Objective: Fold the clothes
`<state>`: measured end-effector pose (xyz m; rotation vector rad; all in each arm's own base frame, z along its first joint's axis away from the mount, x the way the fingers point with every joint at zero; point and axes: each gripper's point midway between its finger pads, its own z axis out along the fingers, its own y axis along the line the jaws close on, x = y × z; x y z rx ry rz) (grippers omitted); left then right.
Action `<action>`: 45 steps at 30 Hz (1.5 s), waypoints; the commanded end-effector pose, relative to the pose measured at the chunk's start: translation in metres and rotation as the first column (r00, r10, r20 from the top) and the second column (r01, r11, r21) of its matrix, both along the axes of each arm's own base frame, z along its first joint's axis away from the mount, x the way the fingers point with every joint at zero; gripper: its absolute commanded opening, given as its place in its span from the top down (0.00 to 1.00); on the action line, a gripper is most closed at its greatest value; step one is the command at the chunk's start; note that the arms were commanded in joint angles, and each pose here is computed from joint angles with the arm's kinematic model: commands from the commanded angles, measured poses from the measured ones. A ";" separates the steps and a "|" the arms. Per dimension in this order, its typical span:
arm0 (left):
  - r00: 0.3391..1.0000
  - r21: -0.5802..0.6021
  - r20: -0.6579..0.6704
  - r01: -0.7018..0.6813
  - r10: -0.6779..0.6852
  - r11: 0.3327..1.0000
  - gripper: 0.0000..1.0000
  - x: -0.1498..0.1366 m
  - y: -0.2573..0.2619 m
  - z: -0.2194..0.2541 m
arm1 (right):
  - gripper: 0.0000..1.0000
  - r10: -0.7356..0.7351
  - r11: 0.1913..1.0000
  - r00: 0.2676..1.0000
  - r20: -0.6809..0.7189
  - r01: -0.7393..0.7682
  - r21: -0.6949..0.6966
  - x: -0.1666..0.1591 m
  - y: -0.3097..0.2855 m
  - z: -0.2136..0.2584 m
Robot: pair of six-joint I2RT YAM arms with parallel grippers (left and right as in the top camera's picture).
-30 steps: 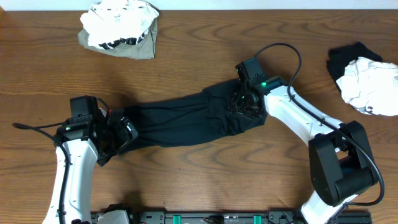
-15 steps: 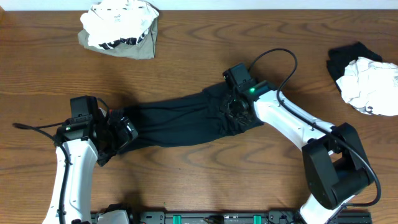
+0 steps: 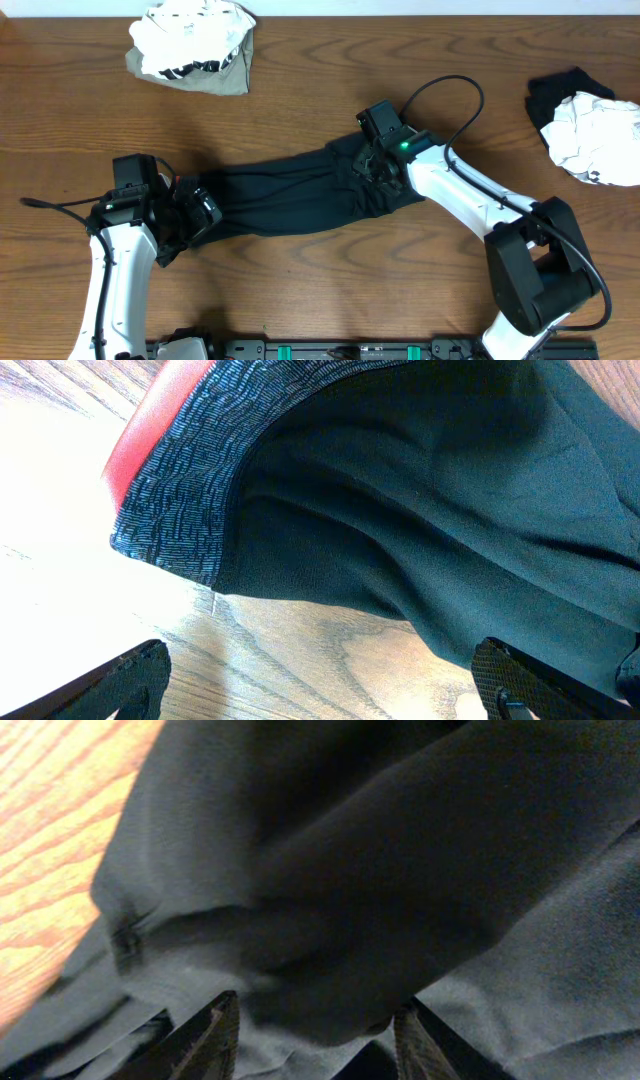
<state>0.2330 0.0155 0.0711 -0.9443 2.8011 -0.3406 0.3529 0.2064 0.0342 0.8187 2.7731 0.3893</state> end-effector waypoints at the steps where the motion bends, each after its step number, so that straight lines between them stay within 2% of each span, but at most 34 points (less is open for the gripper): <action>1: 1.000 -0.004 0.006 0.026 -0.026 1.000 0.02 0.002 -0.002 0.002 | 0.52 -0.037 0.999 0.999 -0.037 0.036 -0.027 -0.004 -0.003 -0.018; 5: 1.000 -0.003 0.006 0.026 -0.026 1.000 0.02 0.002 -0.002 0.002 | 0.53 -0.051 0.998 0.997 -0.052 0.050 -0.026 -0.005 -0.003 -0.024; 7: 1.000 -0.003 0.006 0.026 -0.026 1.000 0.02 0.002 -0.002 0.002 | 0.57 -0.051 0.998 0.997 -0.054 0.050 -0.028 -0.005 -0.003 -0.024; 11: 1.000 -0.003 0.007 0.026 -0.026 1.000 0.02 0.002 -0.002 0.002 | 0.83 -0.048 0.999 0.997 -0.059 0.047 -0.022 -0.006 -0.002 -0.024; 16: 1.000 -0.002 0.007 0.029 -0.029 1.000 0.02 0.002 -0.002 0.002 | 0.99 -0.018 1.000 0.998 -0.054 0.016 -0.026 -0.006 -0.002 -0.023; 24: 1.000 -0.002 0.007 0.029 -0.029 1.000 0.02 0.002 -0.002 0.002 | 0.99 0.082 0.996 0.997 0.008 -0.081 -0.020 -0.006 0.000 0.006; 29: 1.000 -0.002 0.007 0.029 -0.029 1.000 0.02 0.002 -0.002 0.002 | 0.98 0.138 0.990 0.990 0.004 -0.138 -0.010 -0.020 -0.003 0.029; 33: 1.000 -0.002 0.007 0.029 -0.029 1.000 0.02 0.002 -0.002 0.002 | 0.98 0.209 0.978 0.977 -0.038 -0.208 0.014 -0.038 -0.001 0.036; 40: 1.000 -0.002 0.006 0.029 -0.029 1.000 0.02 0.002 -0.002 0.002 | 0.98 0.210 0.977 0.960 -0.185 -0.215 -0.009 -0.071 -0.015 0.028; 45: 1.000 -0.002 0.007 0.029 -0.029 1.000 0.02 0.002 -0.002 0.002 | 0.90 0.205 0.976 0.953 -0.224 -0.215 -0.021 -0.081 -0.021 0.022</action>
